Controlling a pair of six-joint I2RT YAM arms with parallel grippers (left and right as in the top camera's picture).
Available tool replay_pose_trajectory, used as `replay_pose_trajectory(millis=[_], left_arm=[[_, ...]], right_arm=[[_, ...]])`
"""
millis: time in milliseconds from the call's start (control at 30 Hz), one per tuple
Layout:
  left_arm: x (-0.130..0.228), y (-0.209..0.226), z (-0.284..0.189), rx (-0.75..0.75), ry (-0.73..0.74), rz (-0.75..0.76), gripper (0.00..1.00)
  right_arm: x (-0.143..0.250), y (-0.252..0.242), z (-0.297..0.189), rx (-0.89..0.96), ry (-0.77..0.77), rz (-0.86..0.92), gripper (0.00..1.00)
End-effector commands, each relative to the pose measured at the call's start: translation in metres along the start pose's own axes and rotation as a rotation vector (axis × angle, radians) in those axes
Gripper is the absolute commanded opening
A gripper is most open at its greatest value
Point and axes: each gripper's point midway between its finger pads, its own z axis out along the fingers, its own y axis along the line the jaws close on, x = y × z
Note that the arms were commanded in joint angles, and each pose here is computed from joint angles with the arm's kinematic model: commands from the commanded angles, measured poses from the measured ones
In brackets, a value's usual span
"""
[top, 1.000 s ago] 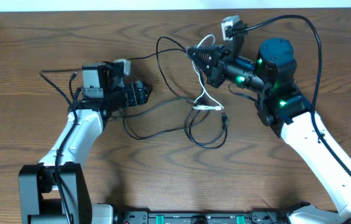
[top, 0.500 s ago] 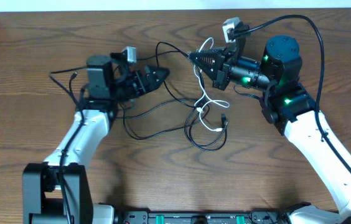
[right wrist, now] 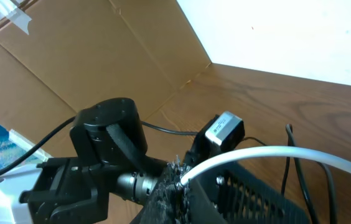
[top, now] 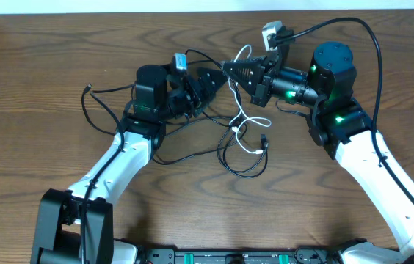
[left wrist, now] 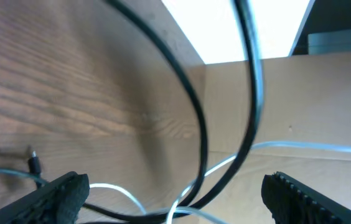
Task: Untangle cables
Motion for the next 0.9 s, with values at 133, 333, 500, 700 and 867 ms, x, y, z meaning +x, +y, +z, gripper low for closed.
replay_pose_trajectory(millis=[133, 333, 500, 700, 867], left_arm=[[-0.032, -0.011, -0.005, 0.013, -0.176, -0.032, 0.93], [-0.039, -0.007, -0.004, -0.013, -0.238, -0.038, 0.93], [-0.034, -0.01, 0.003, -0.02, -0.261, -0.026, 0.93], [-0.031, -0.011, 0.005, -0.018, -0.256, -0.029, 0.86], [-0.034, -0.009, 0.004, -0.025, -0.27, -0.027, 0.08]], right_arm=[[-0.007, 0.019, -0.004, -0.075, 0.008, -0.043, 0.01], [-0.006, 0.029, -0.004, -0.122, 0.017, -0.058, 0.01], [0.001, 0.041, 0.003, -0.151, 0.035, -0.061, 0.01], [0.008, 0.052, 0.009, -0.179, 0.052, -0.064, 0.01], [0.008, 0.053, 0.009, -0.181, 0.054, -0.064, 0.01]])
